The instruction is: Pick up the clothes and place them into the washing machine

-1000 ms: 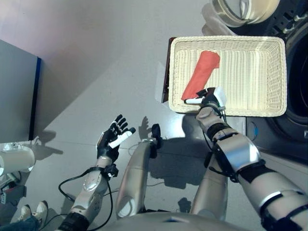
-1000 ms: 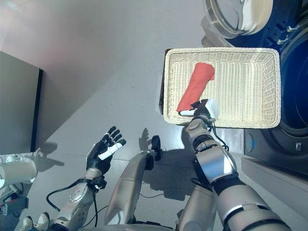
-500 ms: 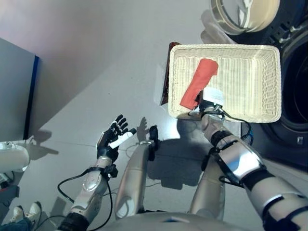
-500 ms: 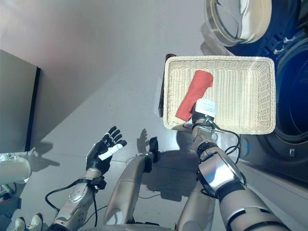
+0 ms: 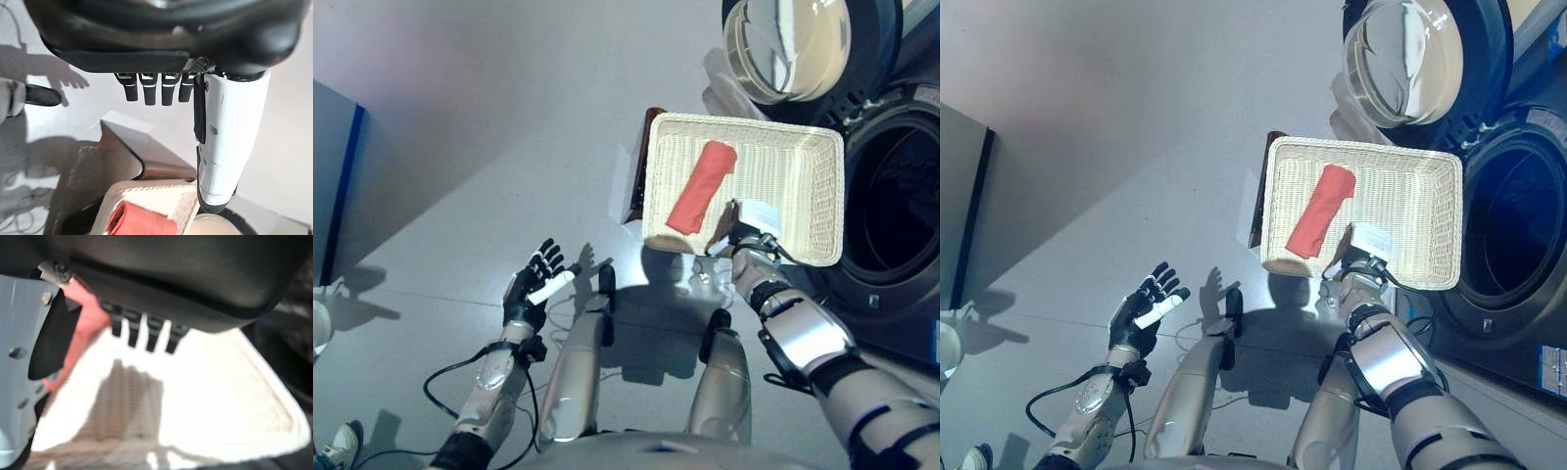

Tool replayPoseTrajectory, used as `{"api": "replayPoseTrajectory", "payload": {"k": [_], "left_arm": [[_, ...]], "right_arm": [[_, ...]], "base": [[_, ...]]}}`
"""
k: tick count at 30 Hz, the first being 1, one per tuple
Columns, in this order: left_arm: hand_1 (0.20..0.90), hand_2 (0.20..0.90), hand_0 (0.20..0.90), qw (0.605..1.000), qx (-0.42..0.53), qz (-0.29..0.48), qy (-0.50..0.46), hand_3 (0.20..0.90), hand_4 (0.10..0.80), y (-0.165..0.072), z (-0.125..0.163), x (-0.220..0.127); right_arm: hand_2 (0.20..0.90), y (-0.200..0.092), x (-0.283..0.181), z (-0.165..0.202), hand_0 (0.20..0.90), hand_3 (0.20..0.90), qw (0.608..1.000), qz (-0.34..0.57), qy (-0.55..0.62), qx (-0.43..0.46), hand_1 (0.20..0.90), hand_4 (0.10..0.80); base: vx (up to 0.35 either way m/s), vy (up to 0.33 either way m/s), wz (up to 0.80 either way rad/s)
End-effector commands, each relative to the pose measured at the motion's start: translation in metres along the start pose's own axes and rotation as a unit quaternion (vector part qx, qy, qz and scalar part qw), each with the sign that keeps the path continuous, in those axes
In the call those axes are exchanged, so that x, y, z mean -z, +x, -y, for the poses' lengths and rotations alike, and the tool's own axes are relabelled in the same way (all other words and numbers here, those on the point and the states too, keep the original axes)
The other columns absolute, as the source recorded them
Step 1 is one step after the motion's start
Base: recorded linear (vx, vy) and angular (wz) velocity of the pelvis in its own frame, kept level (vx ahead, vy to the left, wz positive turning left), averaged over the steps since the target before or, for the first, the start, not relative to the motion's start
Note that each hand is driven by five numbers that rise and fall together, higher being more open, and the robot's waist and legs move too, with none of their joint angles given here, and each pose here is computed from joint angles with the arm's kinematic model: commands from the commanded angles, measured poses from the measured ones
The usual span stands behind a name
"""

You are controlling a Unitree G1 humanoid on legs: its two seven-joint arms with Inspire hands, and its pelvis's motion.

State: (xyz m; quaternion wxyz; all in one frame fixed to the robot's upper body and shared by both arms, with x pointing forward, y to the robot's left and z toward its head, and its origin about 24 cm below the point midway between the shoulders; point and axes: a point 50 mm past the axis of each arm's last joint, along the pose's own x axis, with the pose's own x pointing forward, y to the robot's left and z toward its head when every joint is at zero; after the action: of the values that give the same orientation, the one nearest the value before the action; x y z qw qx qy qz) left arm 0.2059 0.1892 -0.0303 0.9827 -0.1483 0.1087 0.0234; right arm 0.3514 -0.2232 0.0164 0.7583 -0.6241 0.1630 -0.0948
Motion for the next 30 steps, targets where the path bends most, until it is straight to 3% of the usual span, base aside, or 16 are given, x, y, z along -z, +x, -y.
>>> {"api": "replayPoseTrajectory", "payload": {"k": [1, 5, 12, 20, 30], "left_arm": [[0.900, 0.900, 0.900, 0.997, -0.016, 0.077, 0.015, 0.900, 0.800, 0.005, -0.011, -0.030], [0.900, 0.900, 0.900, 0.996, -0.044, 0.076, 0.012, 0.900, 0.800, 0.004, -0.020, -0.028], [0.900, 0.900, 0.900, 0.996, -0.047, 0.080, 0.018, 0.900, 0.800, 0.000, -0.024, -0.026], [0.900, 0.900, 0.900, 0.996, -0.036, 0.082, 0.024, 0.900, 0.800, -0.002, -0.024, -0.027], [0.900, 0.900, 0.900, 0.996, -0.007, 0.090, 0.029, 0.900, 0.800, 0.000, -0.015, -0.031]], "right_arm": [[0.900, 0.006, -0.010, 0.019, 0.900, 0.900, 0.998, 0.051, -0.018, 0.044, 0.900, 0.800], [0.900, -0.005, -0.016, 0.003, 0.900, 0.900, 0.993, 0.103, -0.039, 0.038, 0.900, 0.800], [0.900, -0.015, -0.012, 0.014, 0.900, 0.900, 0.959, 0.209, -0.169, 0.085, 0.900, 0.800], [0.900, -0.016, -0.034, 0.015, 0.900, 0.900, 0.896, 0.292, -0.318, 0.103, 0.900, 0.800], [0.900, -0.002, -0.038, 0.025, 0.900, 0.900, 0.876, 0.273, -0.381, 0.117, 0.900, 0.800]], "base": [[0.033, -0.029, 0.01], [0.023, -0.023, -0.04], [-0.002, -0.007, -0.05], [0.000, 0.000, 0.00], [-0.009, -0.037, 0.15]]}}
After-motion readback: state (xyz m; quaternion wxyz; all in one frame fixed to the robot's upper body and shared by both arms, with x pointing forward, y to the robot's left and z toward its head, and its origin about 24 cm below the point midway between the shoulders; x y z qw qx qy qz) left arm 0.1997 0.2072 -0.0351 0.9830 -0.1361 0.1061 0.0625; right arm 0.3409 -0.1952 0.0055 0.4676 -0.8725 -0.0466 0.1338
